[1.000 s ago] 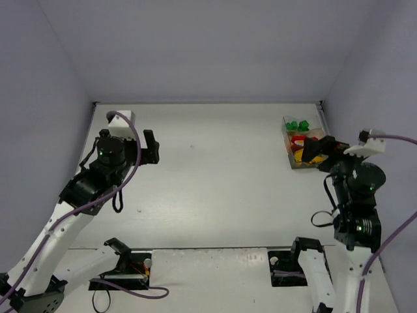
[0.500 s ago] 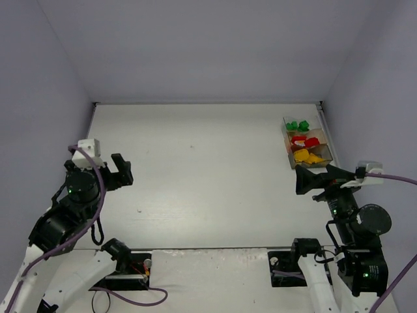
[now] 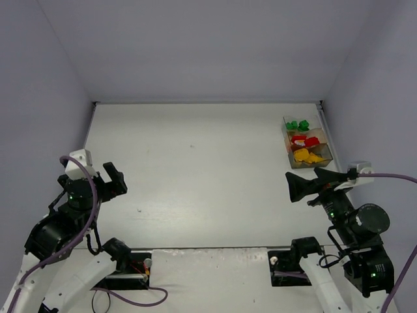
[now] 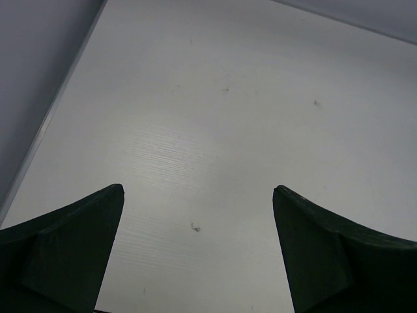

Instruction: Sort the legos into containers by color

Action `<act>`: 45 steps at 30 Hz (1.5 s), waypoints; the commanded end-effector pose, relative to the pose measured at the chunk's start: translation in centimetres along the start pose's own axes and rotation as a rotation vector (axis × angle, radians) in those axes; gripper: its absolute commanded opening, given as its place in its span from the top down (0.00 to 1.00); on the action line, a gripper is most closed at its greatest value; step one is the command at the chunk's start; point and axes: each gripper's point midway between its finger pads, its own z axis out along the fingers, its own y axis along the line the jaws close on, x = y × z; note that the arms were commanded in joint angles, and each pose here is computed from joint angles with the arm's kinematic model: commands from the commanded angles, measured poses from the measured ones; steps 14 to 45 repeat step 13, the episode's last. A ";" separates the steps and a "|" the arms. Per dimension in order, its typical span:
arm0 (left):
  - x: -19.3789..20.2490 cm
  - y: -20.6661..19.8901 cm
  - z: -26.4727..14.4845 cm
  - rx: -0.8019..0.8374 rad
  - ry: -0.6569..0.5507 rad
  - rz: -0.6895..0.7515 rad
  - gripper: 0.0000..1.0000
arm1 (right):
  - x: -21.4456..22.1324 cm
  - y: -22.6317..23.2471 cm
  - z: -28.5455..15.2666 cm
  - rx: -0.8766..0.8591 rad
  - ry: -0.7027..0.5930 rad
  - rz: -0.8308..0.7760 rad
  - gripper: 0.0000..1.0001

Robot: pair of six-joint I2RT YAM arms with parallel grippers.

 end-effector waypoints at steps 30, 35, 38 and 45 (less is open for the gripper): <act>1.0 -3.6 2.5 0.048 0.094 -0.018 0.11 | -1.4 -0.1 1.7 0.005 -0.015 -0.026 0.00; 1.0 -3.6 2.5 0.048 0.094 -0.018 0.11 | -1.4 -0.1 1.7 0.005 -0.015 -0.026 0.00; 1.0 -3.6 2.5 0.048 0.094 -0.018 0.11 | -1.4 -0.1 1.7 0.005 -0.015 -0.026 0.00; 1.0 -3.6 2.5 0.048 0.094 -0.018 0.11 | -1.4 -0.1 1.7 0.005 -0.015 -0.026 0.00</act>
